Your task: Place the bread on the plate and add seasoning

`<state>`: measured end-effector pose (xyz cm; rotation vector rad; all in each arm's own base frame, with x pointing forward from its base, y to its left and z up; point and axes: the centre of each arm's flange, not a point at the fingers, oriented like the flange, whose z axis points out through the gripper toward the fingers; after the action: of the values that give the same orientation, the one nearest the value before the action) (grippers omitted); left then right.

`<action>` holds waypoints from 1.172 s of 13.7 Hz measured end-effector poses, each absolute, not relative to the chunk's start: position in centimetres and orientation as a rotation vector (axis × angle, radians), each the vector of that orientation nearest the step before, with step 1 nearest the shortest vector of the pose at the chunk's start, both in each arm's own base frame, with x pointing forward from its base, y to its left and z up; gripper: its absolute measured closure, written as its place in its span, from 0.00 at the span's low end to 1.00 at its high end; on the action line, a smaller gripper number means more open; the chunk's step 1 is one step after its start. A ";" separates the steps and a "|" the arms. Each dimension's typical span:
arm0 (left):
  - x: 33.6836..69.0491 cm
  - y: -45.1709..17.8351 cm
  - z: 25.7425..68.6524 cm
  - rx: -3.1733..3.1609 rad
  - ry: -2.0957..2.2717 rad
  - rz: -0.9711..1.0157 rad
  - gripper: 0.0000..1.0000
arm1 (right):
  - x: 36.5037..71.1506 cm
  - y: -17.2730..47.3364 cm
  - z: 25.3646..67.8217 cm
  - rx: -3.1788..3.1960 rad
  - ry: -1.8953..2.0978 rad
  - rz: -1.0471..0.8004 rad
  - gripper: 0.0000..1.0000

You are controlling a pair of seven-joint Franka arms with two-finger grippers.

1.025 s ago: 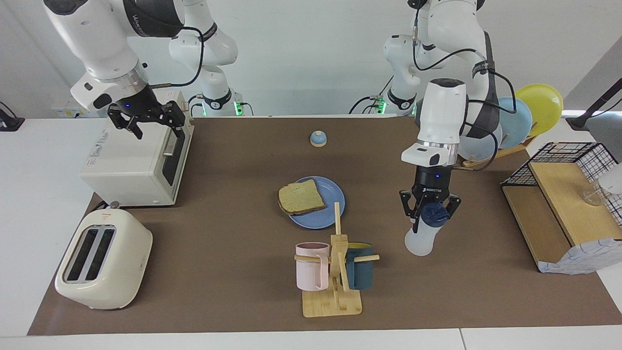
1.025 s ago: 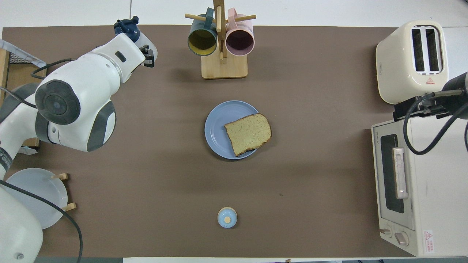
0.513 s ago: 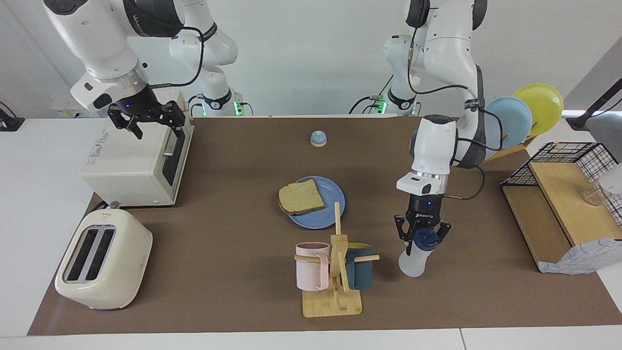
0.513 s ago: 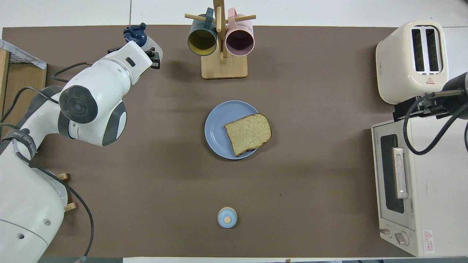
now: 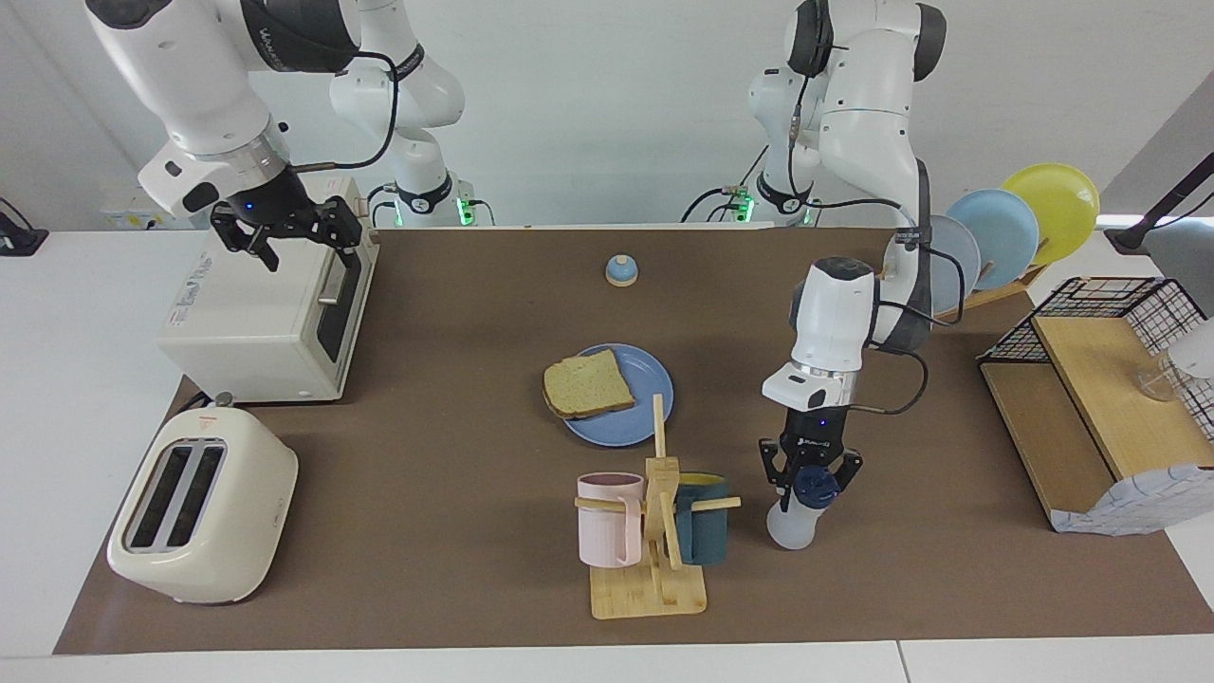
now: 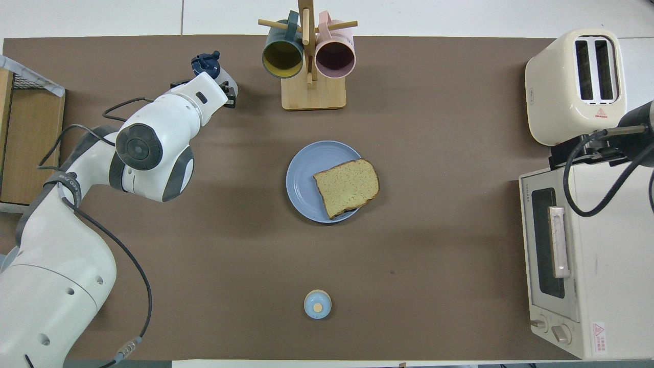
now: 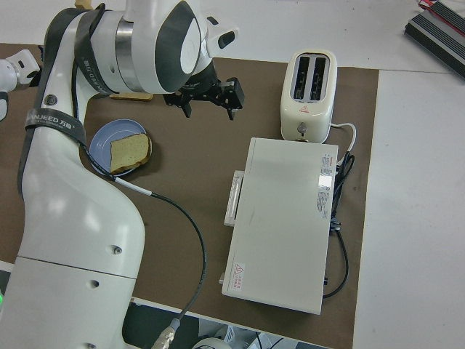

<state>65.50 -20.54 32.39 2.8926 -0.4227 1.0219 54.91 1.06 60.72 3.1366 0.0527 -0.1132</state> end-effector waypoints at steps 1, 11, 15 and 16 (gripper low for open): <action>65.5 -20.6 32.2 2.892 -0.423 1.022 0.60 | 54.9 1.1 60.7 3.137 0.053 -0.114 0.00; 65.8 -19.6 31.6 2.900 -0.403 1.020 0.01 | 54.9 1.1 60.7 3.137 0.053 -0.115 0.00; 65.8 -19.6 31.6 2.900 -0.403 1.020 0.00 | 54.9 1.1 60.7 3.137 0.053 -0.115 0.00; 65.8 -19.6 31.6 2.900 -0.403 1.019 0.00 | 54.9 1.1 60.7 3.137 0.053 -0.115 0.00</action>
<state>65.82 -19.56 31.58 2.9002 -0.4032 1.0192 54.90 1.07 60.71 3.1365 0.0529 -0.1151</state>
